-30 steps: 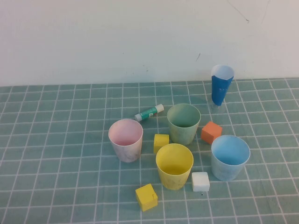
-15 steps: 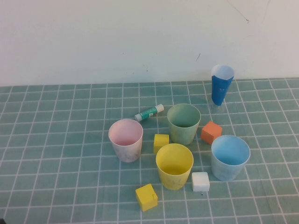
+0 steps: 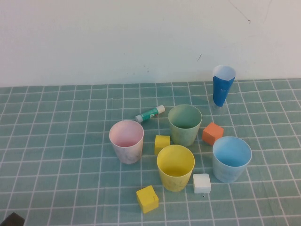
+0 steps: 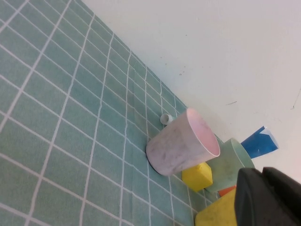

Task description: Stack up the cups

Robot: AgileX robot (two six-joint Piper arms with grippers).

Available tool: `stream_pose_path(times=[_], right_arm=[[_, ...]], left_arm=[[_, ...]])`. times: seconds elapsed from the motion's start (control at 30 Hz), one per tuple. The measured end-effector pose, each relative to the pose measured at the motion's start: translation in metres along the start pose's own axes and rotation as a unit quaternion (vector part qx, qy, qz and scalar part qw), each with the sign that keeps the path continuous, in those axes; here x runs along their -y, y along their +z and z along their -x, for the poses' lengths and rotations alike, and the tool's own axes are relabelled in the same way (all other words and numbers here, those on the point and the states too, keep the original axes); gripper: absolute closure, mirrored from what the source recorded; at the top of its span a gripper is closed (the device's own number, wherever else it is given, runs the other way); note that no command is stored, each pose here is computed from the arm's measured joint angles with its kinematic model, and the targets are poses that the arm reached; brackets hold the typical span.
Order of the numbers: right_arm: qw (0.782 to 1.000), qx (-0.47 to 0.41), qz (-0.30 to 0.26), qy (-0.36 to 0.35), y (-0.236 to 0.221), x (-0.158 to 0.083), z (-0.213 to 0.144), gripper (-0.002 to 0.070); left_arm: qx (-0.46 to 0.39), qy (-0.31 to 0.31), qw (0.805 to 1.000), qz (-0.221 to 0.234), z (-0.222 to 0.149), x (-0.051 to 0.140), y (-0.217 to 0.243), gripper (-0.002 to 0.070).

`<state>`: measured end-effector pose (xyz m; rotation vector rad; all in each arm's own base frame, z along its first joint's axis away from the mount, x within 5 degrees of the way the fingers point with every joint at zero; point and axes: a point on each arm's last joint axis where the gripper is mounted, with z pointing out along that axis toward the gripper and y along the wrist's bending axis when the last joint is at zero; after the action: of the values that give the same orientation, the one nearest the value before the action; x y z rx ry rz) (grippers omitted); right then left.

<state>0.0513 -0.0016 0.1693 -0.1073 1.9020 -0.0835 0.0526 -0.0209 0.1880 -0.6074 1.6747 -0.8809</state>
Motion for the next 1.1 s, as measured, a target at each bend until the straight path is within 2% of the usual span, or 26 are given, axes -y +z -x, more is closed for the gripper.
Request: stream_pose_path(times=[0.3,0.33,0.4,0.57,0.67,0.77,0.97,1.1], right_arm=[[1.000,0.000,0.000,0.000,0.000,0.000,0.000,0.0521],[1.000,0.000,0.000,0.000,0.000,0.000,0.000,0.0521],[1.000,0.000,0.000,0.000,0.000,0.000,0.000,0.0521],[1.000,0.000,0.000,0.000,0.000,0.000,0.000,0.0521],[1.000,0.000,0.000,0.000,0.000,0.000,0.000,0.0521],[1.000,0.000,0.000,0.000,0.000,0.000,0.000,0.0521],[1.000,0.000,0.000,0.000,0.000,0.000,0.000,0.0521],[1.000,0.000,0.000,0.000,0.000,0.000,0.000,0.0521]], left_arm=[[0.002,-0.003,1.000,-0.003,0.000,0.001,0.000,0.0678],[0.002,0.004,1.000,-0.003,0.000,0.001,0.000,0.0678],[-0.011,0.056,0.998,-0.005,-0.001,0.002,-0.001,0.0678],[-0.028,0.195,0.980,-0.032,0.015,0.035,-0.008,0.0678],[-0.054,0.295,0.954,-0.022,0.028,0.053,-0.004,0.0678],[-0.094,0.363,0.927,-0.014,0.041,0.070,0.004,0.0678],[-0.178,0.433,0.884,-0.008,0.074,0.112,0.027,0.0678],[-0.210,0.439,0.873,-0.011,0.095,0.136,0.045,0.0678]])
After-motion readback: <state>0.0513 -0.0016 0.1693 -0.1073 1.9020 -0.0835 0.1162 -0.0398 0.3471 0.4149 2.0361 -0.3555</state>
